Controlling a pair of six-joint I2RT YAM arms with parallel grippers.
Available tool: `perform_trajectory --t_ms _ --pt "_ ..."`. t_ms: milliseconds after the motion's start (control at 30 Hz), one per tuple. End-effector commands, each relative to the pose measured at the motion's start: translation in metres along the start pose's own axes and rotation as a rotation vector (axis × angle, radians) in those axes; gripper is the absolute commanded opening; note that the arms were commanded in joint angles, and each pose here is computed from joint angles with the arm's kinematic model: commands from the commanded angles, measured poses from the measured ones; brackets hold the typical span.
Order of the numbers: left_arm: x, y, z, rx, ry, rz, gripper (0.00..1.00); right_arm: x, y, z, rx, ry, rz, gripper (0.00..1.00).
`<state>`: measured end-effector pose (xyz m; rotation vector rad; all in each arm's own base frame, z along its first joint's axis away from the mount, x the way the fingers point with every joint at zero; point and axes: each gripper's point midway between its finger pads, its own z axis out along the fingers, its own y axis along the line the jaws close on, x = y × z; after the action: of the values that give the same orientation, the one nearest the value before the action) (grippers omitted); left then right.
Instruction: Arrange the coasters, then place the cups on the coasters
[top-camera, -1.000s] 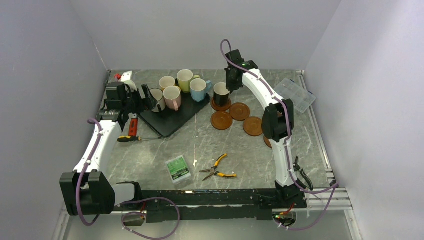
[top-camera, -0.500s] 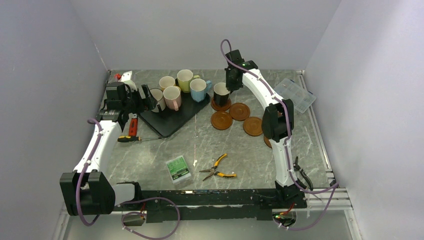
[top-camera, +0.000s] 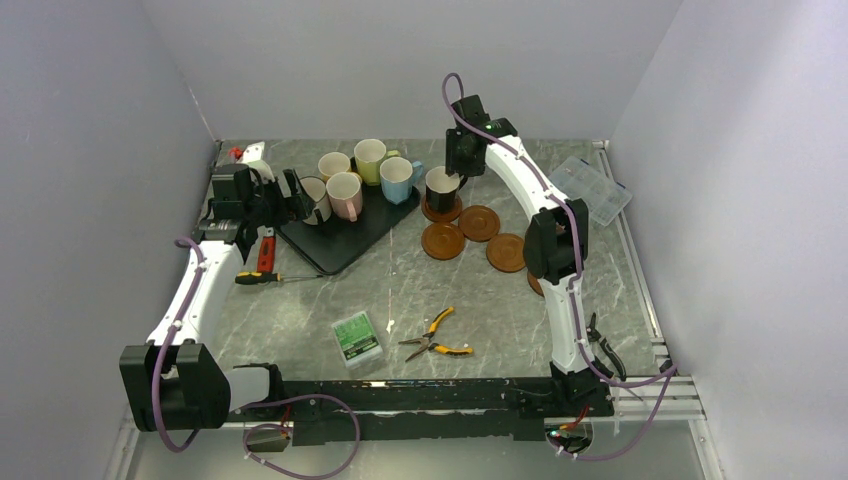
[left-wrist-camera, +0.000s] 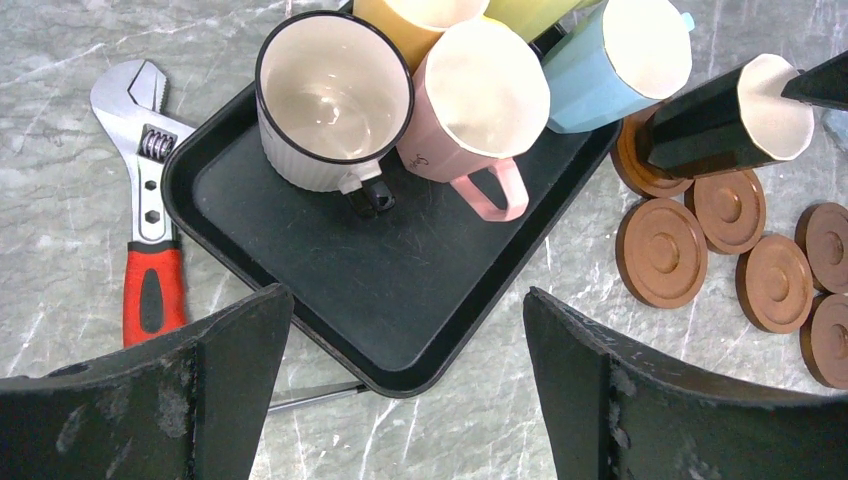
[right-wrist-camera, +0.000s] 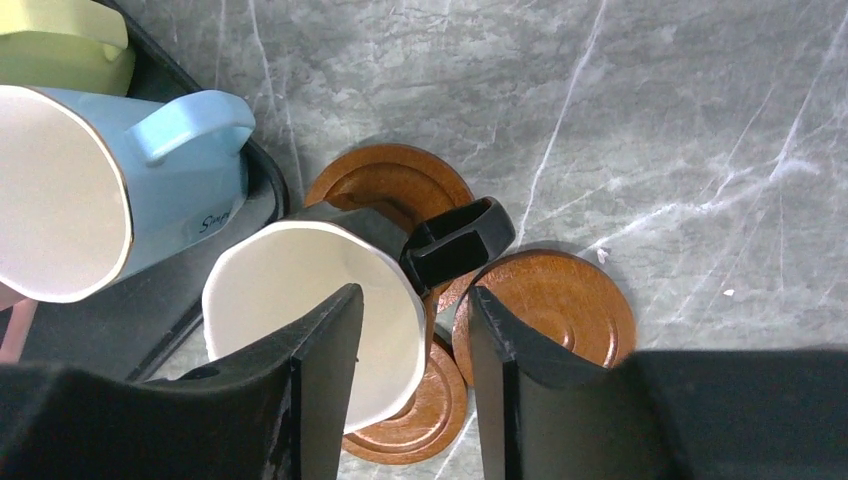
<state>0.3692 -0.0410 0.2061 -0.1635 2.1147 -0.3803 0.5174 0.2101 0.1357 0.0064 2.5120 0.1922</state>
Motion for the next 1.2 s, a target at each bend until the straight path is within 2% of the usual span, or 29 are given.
perform_trajectory --t_ms 0,233,600,833,1167 --pt "-0.011 -0.013 -0.007 0.056 -0.053 0.026 0.91 -0.036 0.015 -0.055 -0.077 -0.122 0.000 0.49" --pt "-0.027 -0.027 -0.007 0.099 -0.081 0.016 0.89 -0.042 0.012 -0.110 -0.146 -0.194 -0.019 0.56" --pt "-0.037 -0.112 0.036 0.201 -0.028 0.101 0.88 -0.007 -0.042 -0.177 -0.214 -0.318 0.060 0.59" --pt "-0.039 -0.147 0.083 0.235 0.003 0.097 0.87 0.003 -0.076 -0.194 -0.191 -0.398 0.157 0.59" --pt "-0.041 -0.168 0.142 0.251 0.030 0.059 0.81 0.015 -0.064 -0.192 -0.278 -0.383 0.188 0.58"
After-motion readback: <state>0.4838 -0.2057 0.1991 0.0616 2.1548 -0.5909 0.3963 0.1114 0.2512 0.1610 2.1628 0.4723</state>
